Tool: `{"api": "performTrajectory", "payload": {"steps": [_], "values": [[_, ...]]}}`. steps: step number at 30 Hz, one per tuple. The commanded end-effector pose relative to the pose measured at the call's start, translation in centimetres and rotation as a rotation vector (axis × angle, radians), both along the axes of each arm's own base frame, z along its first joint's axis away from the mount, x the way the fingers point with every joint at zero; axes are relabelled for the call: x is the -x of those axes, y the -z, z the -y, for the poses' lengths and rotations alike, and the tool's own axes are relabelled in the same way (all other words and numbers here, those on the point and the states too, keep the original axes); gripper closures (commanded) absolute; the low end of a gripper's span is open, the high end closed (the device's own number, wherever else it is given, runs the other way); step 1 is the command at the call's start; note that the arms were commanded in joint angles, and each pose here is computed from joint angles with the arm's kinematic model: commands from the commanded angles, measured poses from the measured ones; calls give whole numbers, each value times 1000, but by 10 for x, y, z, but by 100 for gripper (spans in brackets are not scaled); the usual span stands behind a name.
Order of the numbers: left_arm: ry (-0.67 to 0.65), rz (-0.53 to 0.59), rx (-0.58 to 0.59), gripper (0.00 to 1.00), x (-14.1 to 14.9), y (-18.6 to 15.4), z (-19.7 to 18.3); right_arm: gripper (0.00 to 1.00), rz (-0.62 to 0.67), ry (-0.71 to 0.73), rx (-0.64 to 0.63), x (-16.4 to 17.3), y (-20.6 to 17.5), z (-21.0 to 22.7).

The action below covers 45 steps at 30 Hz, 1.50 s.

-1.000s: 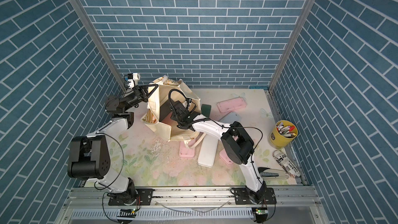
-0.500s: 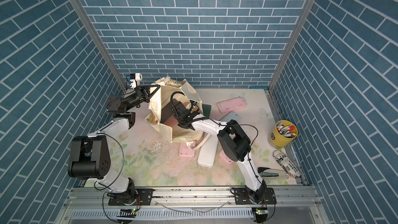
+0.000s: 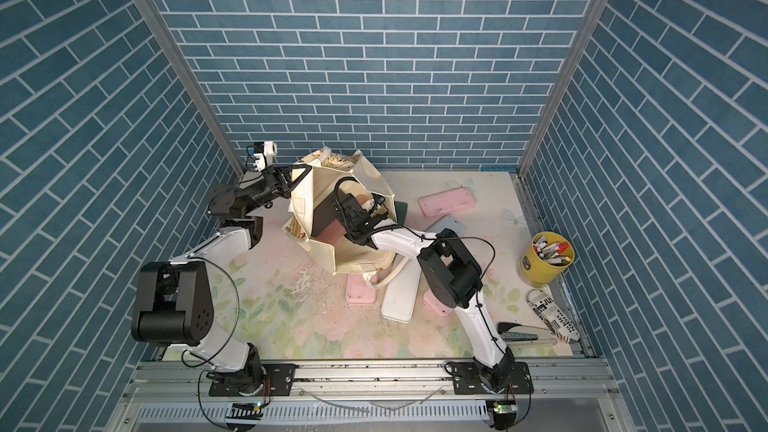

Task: Take out the pencil case from the canvas bag
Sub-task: Pick up the pencil case from the canvas bag.

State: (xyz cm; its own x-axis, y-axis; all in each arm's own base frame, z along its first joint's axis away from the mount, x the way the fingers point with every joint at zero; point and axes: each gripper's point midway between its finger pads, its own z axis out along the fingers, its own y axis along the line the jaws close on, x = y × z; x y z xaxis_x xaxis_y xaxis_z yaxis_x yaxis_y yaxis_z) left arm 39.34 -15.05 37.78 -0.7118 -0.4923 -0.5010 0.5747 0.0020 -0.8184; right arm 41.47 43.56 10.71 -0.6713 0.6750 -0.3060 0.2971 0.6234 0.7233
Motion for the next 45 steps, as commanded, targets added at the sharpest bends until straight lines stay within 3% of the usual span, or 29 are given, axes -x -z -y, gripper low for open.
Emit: {"api": "performTrajectory", "payload": {"steps": [1, 13, 21, 29, 30, 45], "values": [[-17, 155, 16, 94, 12, -32, -1, 58, -45, 60, -19, -6, 26, 8], [-18, 149, 16, 94, 10, -30, -1, 79, 6, 49, -93, -14, 16, 6], [-18, 147, 18, 94, 9, -29, -1, 79, 32, 24, -79, -15, 10, 4], [-15, 137, 16, 94, 9, -28, -1, 86, 27, 28, -72, -13, 15, 8], [-15, 127, 14, 94, 7, -26, -1, 87, 50, 28, -95, -13, -2, 8], [-16, -14, -3, 98, -16, 8, 0, 92, 160, 18, -119, -4, -53, 24]]}}
